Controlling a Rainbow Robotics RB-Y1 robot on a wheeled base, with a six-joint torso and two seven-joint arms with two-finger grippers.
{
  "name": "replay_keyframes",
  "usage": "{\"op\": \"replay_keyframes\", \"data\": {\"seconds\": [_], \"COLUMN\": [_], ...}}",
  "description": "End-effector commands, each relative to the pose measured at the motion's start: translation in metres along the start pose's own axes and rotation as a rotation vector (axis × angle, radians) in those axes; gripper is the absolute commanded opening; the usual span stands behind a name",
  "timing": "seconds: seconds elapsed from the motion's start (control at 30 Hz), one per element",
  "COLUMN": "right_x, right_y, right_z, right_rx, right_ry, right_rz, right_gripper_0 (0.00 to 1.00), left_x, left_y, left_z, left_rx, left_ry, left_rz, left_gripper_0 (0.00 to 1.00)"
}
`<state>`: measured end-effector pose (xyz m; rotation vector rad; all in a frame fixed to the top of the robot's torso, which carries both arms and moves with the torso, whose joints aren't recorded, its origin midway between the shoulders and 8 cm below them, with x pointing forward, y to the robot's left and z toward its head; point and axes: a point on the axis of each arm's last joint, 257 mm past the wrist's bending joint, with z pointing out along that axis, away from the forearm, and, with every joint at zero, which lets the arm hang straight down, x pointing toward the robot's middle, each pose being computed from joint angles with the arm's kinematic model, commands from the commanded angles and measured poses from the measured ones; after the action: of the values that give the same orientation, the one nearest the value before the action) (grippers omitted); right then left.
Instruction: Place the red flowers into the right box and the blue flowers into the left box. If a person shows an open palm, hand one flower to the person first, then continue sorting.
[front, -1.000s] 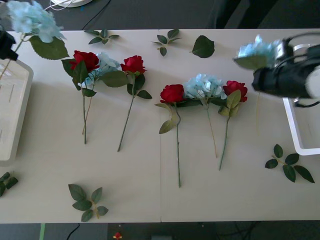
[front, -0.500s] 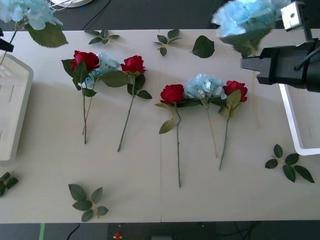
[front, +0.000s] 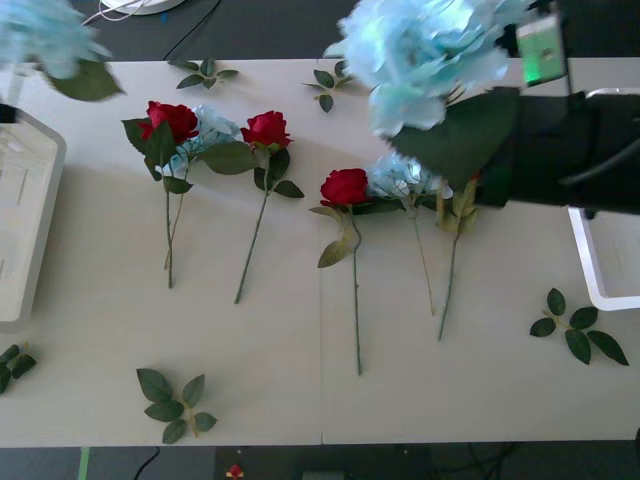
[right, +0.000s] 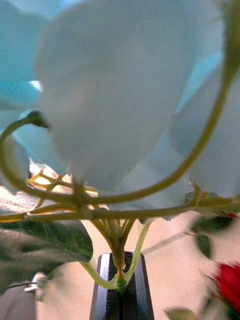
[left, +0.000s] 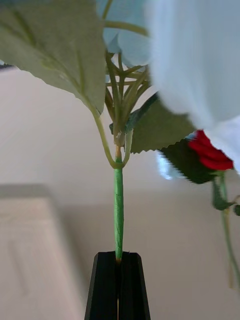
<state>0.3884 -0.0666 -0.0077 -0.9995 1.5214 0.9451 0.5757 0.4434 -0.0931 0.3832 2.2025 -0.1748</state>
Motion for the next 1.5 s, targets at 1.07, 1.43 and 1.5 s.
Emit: {"op": "replay_keyframes", "data": {"seconds": [1.07,1.43,1.5], "right_x": [-0.027,-0.029,-0.029], "right_y": [0.079,0.081,0.081], "right_z": [0.110,0.109,0.109], "right_rx": [-0.285,-0.293,-0.295], "right_ry": [-0.140,-0.147,-0.151], "right_rz": [0.219,0.221,0.221], "right_gripper_0": [0.00,0.00,0.00], "left_x": [0.168,0.162,0.159], "left_y": [0.159,0.163,0.162], "left_z": [-0.105,-0.109,-0.108], "left_rx": [-0.538,-0.556,-0.550], "left_ry": [-0.164,-0.167,-0.174], "left_rz": [-0.126,-0.094,-0.097], "left_gripper_0": [0.03,1.00,1.00]}}
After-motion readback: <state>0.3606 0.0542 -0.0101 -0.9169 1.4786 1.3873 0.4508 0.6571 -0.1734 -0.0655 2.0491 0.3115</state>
